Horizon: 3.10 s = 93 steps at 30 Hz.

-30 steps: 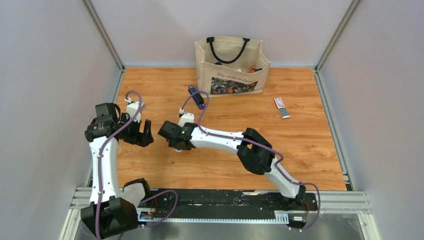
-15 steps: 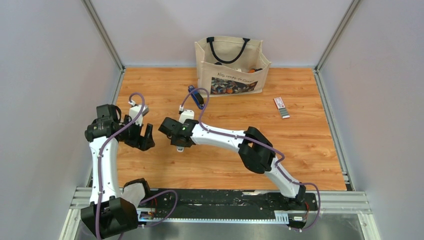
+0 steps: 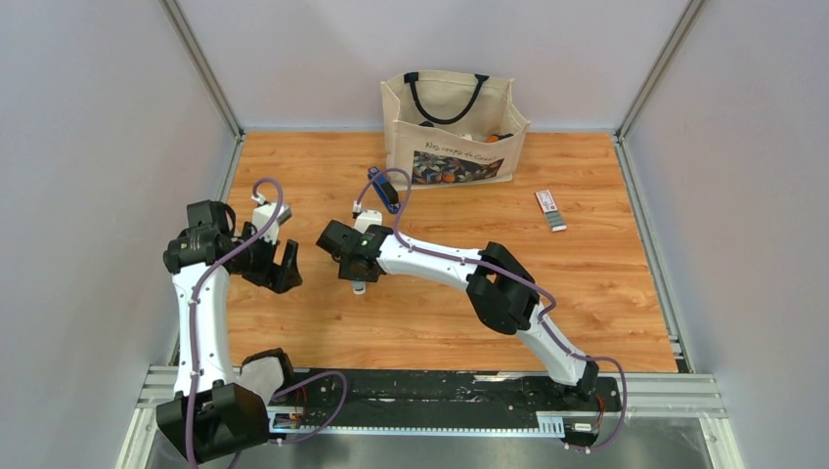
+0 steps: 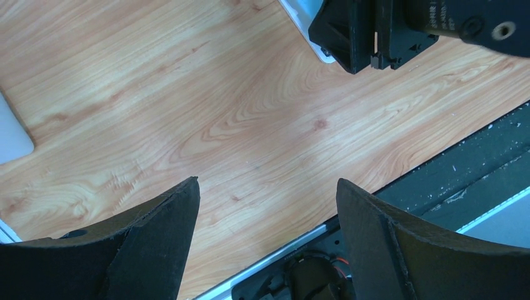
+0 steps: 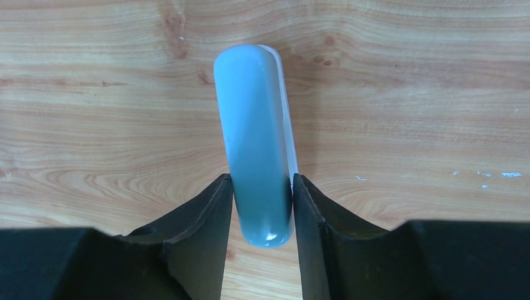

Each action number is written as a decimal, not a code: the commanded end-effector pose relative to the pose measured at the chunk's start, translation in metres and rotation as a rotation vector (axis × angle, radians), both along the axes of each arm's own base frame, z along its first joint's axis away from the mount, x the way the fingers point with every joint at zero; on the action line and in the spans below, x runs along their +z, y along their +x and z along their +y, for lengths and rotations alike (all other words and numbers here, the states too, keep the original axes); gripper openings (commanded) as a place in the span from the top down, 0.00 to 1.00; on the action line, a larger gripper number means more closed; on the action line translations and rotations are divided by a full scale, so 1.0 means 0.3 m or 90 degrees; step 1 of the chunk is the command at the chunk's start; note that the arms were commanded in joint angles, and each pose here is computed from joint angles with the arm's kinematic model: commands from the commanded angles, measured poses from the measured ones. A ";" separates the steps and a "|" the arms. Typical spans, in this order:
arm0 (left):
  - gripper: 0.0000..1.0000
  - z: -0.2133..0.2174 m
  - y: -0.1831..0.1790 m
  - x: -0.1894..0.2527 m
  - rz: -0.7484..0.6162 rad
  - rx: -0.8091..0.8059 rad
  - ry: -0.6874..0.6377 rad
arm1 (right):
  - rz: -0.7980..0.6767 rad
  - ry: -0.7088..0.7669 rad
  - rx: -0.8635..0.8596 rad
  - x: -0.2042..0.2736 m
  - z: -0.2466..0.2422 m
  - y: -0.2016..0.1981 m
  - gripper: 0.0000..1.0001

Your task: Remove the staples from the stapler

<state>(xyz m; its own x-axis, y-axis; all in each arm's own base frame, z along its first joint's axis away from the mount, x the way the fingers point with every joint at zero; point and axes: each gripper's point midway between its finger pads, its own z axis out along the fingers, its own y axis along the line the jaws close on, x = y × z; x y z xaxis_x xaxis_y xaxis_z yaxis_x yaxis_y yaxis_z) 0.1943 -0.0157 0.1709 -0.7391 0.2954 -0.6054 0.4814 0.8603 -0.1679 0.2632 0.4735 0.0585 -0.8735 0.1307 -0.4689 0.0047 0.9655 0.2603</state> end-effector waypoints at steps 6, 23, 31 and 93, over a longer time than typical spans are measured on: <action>0.14 0.000 0.036 0.060 -0.022 -0.020 -0.009 | 0.002 -0.053 0.056 -0.033 0.000 0.008 0.75; 0.17 -0.043 0.075 0.062 -0.069 -0.049 -0.048 | -0.106 0.350 0.029 0.391 0.108 -0.009 0.95; 0.12 -0.161 0.025 0.031 -0.029 -0.160 -0.111 | -0.135 0.520 0.075 0.552 0.141 -0.100 0.93; 0.85 -0.144 0.058 -0.100 -0.120 -0.263 -0.039 | -0.046 0.639 0.148 0.519 0.070 -0.254 1.00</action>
